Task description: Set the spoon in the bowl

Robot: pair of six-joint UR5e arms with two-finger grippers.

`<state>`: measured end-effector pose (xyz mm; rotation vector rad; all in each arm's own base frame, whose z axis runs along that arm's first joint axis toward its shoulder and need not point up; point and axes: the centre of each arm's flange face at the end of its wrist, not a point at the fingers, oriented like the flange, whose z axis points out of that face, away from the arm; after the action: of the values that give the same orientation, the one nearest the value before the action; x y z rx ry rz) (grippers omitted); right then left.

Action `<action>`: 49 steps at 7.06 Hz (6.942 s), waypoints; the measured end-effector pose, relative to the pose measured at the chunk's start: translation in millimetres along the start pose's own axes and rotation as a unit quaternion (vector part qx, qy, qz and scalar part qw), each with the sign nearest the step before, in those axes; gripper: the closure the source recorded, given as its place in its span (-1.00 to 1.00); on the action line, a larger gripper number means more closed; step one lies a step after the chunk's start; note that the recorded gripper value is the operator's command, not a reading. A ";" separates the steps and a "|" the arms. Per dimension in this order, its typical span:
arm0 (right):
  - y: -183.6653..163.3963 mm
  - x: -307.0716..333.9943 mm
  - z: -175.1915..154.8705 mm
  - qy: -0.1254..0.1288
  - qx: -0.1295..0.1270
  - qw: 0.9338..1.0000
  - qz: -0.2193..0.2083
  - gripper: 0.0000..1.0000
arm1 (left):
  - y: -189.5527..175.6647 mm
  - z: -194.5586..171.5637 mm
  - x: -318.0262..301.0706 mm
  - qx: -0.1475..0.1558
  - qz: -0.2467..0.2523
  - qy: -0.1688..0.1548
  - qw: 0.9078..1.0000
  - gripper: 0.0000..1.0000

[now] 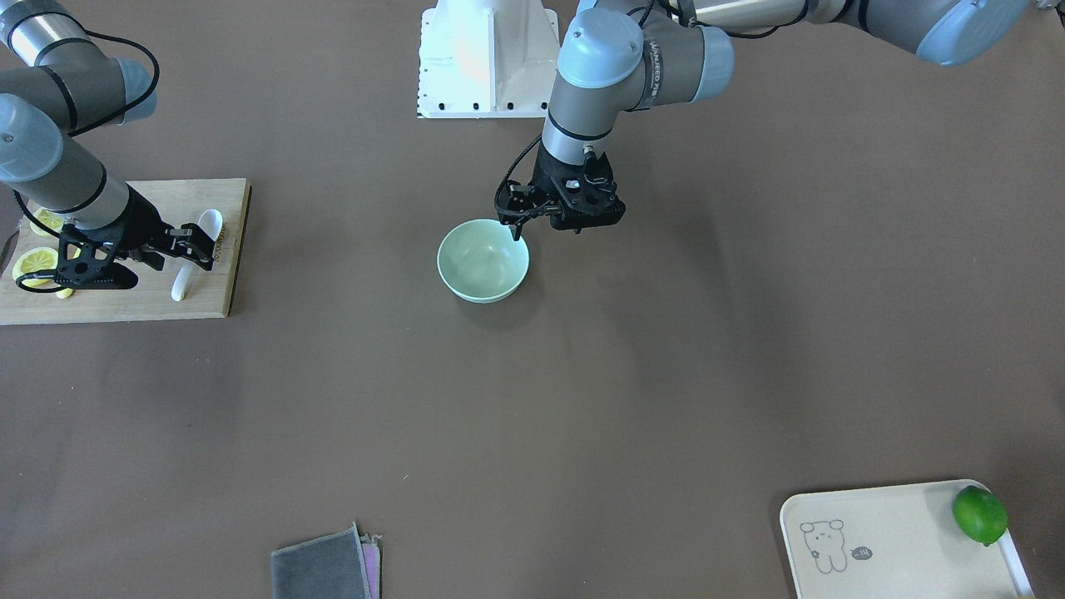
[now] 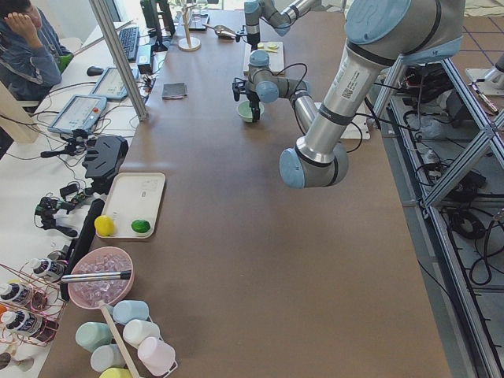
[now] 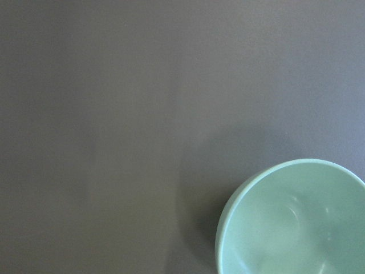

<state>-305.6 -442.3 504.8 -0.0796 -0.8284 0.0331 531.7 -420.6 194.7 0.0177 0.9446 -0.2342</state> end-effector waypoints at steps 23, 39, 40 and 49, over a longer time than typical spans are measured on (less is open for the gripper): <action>-68.4 -183.3 -97.0 -0.078 0.082 0.992 0.060 -1.00 | -204.0 -161.7 -399.5 -0.023 0.169 -0.074 0.983 -0.94; -25.0 334.7 -211.8 0.018 0.027 0.990 -0.141 -1.00 | -174.2 -284.7 -683.2 -0.033 0.210 -0.090 0.973 -0.95; -24.5 336.1 -213.8 0.017 0.029 0.990 -0.139 -1.00 | -173.0 -293.4 -684.1 -0.024 0.208 -0.091 0.974 -0.95; -12.7 337.3 -228.0 0.018 0.046 0.989 -0.137 -1.00 | -174.3 -294.6 -689.0 -0.022 0.205 -0.091 0.974 -0.95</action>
<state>90.4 -447.8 600.1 0.1203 -0.7953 -0.1890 -127.8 -424.2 590.8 0.1464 0.7443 0.1649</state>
